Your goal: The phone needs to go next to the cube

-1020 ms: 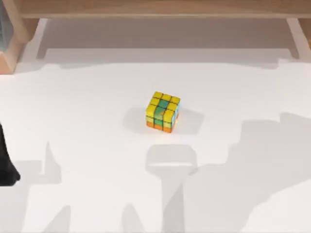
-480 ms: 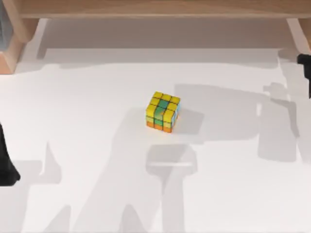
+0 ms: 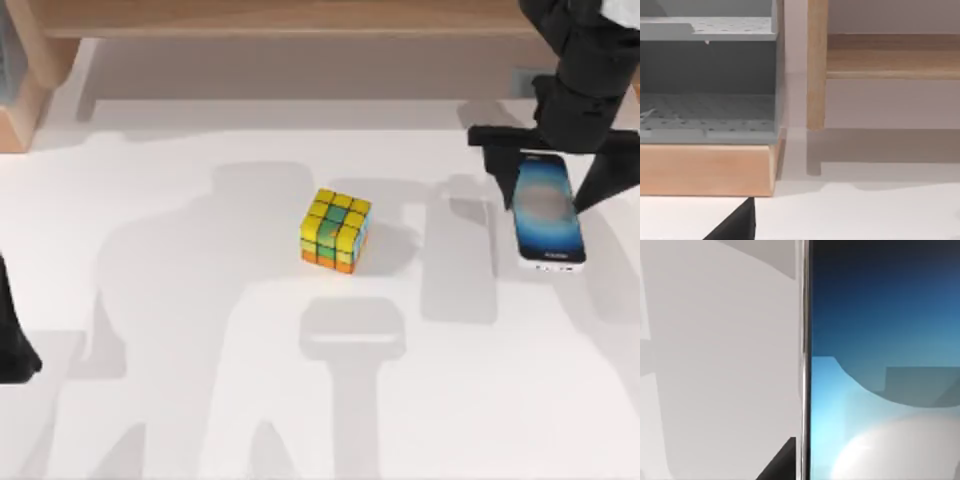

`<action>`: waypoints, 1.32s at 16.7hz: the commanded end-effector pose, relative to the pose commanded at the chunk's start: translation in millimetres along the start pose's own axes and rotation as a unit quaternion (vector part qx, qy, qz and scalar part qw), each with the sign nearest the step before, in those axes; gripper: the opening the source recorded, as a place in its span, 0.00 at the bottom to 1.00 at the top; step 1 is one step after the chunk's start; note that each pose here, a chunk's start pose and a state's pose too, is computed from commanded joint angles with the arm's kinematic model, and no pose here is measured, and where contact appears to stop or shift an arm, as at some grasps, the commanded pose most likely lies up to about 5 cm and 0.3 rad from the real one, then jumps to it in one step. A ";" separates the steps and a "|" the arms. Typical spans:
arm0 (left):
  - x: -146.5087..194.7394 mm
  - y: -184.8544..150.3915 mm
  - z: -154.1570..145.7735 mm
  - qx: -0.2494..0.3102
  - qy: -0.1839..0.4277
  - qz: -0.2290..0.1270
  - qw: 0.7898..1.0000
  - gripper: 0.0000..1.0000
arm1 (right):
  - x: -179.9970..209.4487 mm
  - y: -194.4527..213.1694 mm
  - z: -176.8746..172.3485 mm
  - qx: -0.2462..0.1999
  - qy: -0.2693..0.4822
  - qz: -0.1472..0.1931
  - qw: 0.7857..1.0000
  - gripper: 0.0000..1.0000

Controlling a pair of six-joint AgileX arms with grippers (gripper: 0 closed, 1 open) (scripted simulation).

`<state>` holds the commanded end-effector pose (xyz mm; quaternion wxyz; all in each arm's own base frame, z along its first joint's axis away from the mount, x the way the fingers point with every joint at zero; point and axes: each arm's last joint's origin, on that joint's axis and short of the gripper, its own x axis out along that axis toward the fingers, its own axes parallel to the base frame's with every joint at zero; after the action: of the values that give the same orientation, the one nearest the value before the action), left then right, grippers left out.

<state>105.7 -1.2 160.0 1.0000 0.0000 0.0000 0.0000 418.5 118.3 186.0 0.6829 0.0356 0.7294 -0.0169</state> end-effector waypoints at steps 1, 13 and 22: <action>0.0 0.0 0.0 0.000 0.000 0.000 1.000 1.00 | 0.3 11.1 -1.0 -0.007 -0.005 -0.002 1.000 0.00; 0.0 0.0 0.0 0.000 0.000 0.000 1.000 1.00 | -4.6 57.2 -6.3 -0.033 -0.043 -0.013 0.998 0.00; 0.0 0.0 0.0 0.000 0.000 0.000 1.000 1.00 | -7.5 56.1 -5.5 -0.031 -0.054 -0.006 0.998 0.00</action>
<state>105.7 -1.2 160.0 1.0000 0.0000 0.0000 0.0000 417.6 174.4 195.2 0.7219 0.0091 0.6919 -0.0007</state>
